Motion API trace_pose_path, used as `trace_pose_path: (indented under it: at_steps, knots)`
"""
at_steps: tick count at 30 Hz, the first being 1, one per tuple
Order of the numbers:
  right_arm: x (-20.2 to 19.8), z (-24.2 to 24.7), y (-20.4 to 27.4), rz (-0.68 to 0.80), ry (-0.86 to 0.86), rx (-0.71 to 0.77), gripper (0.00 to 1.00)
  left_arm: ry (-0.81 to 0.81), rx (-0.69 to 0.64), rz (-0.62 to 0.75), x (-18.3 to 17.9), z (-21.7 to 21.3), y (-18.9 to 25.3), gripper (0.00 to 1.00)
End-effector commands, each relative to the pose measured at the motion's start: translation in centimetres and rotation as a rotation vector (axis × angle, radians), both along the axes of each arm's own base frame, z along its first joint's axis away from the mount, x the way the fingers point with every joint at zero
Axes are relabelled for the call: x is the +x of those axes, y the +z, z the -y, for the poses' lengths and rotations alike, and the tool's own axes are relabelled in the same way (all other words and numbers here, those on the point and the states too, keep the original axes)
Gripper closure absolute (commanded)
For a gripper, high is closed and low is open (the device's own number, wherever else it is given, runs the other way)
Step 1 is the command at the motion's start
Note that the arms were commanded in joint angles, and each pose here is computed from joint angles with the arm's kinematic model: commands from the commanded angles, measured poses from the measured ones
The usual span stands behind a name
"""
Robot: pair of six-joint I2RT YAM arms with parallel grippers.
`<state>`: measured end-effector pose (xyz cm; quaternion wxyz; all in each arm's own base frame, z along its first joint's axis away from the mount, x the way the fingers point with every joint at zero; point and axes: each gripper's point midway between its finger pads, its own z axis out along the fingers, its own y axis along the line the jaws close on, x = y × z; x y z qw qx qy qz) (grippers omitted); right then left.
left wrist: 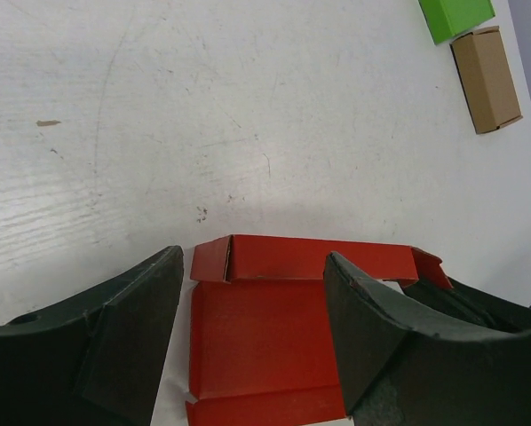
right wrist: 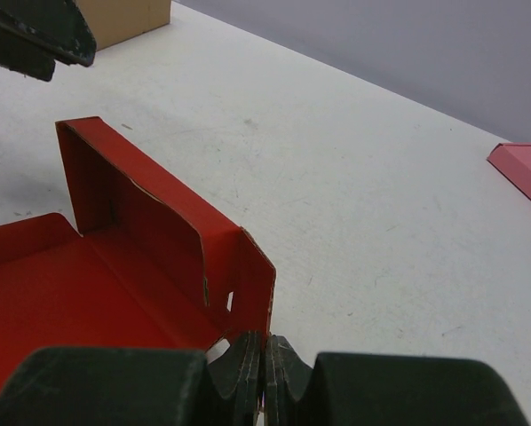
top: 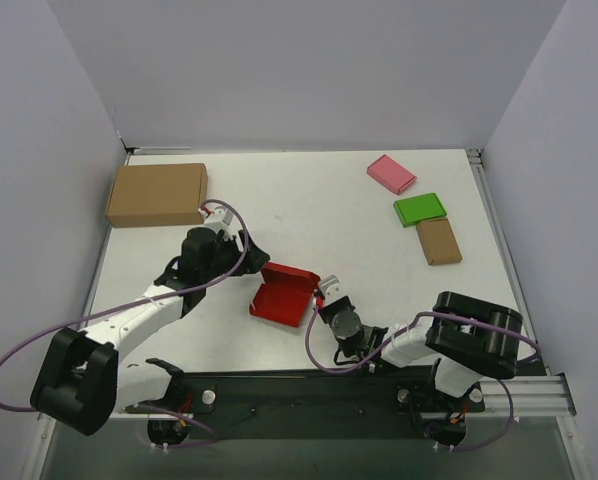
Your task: Fold the paper box
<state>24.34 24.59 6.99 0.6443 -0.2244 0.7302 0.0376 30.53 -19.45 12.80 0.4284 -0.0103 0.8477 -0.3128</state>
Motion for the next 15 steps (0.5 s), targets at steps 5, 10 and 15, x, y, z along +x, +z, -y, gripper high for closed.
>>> trace_pose_path:
  at_steps: [5,10,15]
  knots:
    - [-0.5,0.4,0.9,0.051,-0.034,0.044,1.00,-0.044,-0.093,0.042,1.0,1.6,-0.3,0.27]
    - [-0.6,0.2,0.7,0.047,-0.033,0.039,1.00,-0.045,-0.096,0.041,1.0,1.6,-1.2,0.31]
    - [-0.6,0.2,0.5,0.041,-0.034,0.036,1.00,-0.039,-0.088,0.048,1.3,1.5,-2.0,0.37]
